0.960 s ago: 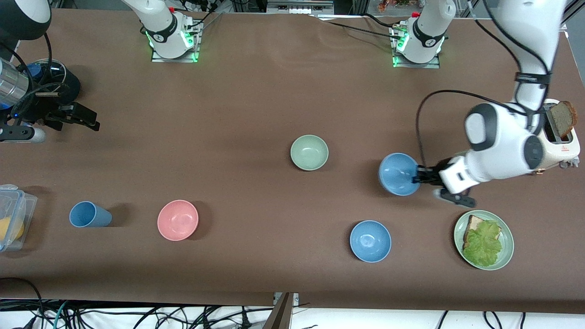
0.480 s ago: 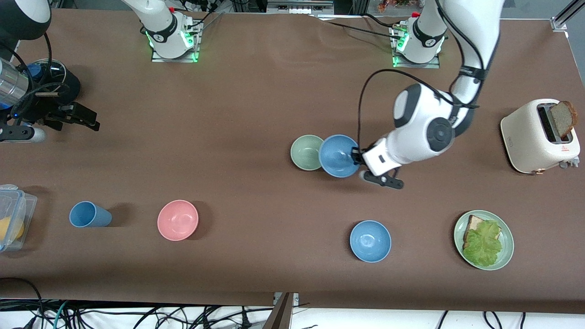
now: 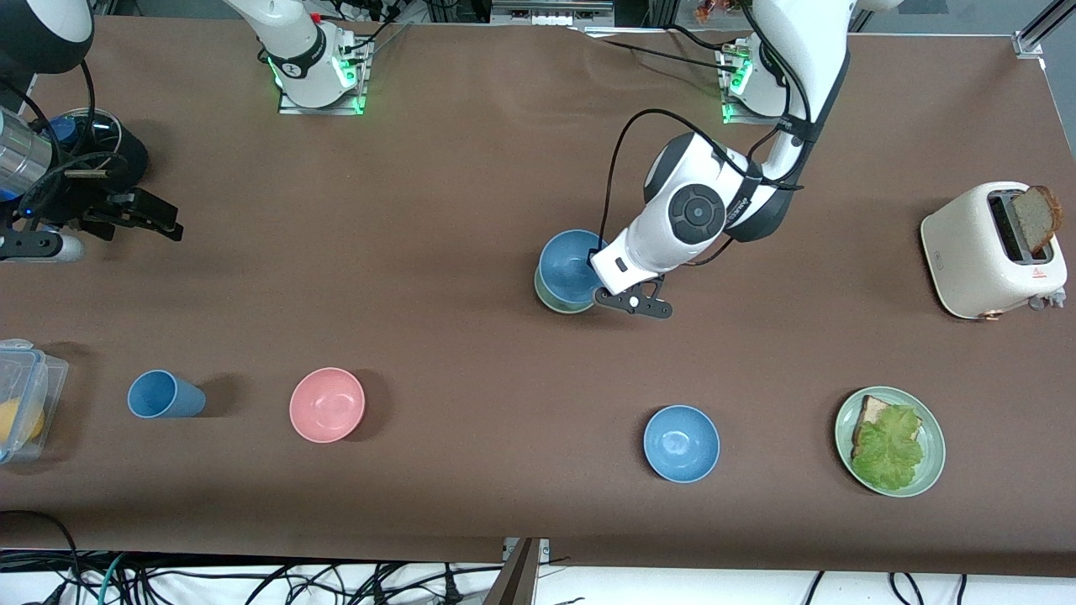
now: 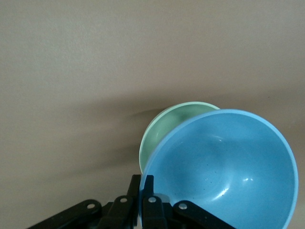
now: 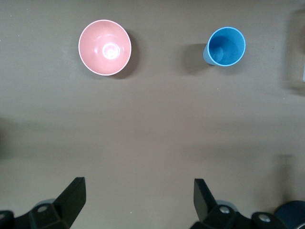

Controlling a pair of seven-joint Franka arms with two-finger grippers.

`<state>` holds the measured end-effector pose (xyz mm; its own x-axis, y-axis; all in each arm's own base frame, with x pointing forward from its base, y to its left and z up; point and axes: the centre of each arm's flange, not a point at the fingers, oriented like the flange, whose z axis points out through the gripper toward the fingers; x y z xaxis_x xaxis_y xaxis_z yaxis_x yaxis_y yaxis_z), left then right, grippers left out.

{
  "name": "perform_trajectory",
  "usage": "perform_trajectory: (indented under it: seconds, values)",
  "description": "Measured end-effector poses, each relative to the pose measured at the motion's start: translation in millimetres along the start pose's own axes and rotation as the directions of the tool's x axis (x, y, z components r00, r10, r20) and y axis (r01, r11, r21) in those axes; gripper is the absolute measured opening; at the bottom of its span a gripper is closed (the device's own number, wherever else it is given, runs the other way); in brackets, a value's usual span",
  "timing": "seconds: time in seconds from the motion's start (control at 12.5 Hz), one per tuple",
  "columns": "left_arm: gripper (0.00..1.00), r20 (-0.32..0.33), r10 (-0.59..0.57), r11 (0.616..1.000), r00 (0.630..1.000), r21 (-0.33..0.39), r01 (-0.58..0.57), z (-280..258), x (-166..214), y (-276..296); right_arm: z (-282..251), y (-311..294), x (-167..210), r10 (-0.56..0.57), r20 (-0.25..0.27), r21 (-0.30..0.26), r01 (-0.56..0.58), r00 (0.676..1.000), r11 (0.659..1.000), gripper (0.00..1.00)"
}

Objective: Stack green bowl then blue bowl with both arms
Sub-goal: 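Carry the blue bowl with the left gripper and lower it into the green bowl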

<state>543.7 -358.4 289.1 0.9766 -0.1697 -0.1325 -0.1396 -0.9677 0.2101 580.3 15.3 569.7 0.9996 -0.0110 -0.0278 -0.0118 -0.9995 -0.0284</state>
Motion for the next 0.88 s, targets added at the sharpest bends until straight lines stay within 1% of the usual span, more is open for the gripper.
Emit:
perform_trajectory:
  seconds: [0.24,0.64,0.88]
  values:
    - [0.05,0.004,-0.016,1.0,1.0,0.008,0.016,13,-5,2,0,0,0,0.0,0.0,0.0,0.0,1.0,1.0,1.0]
    - [0.05,-0.026,-0.039,0.999,0.999,0.017,0.04,45,-24,17,0,0,0,0.001,0.0,0.0,-0.001,1.0,1.0,1.0]
    - [0.05,-0.039,-0.041,0.999,0.998,0.02,0.042,56,-29,18,0,0,0,0.001,0.0,0.0,-0.001,1.0,1.0,1.0]
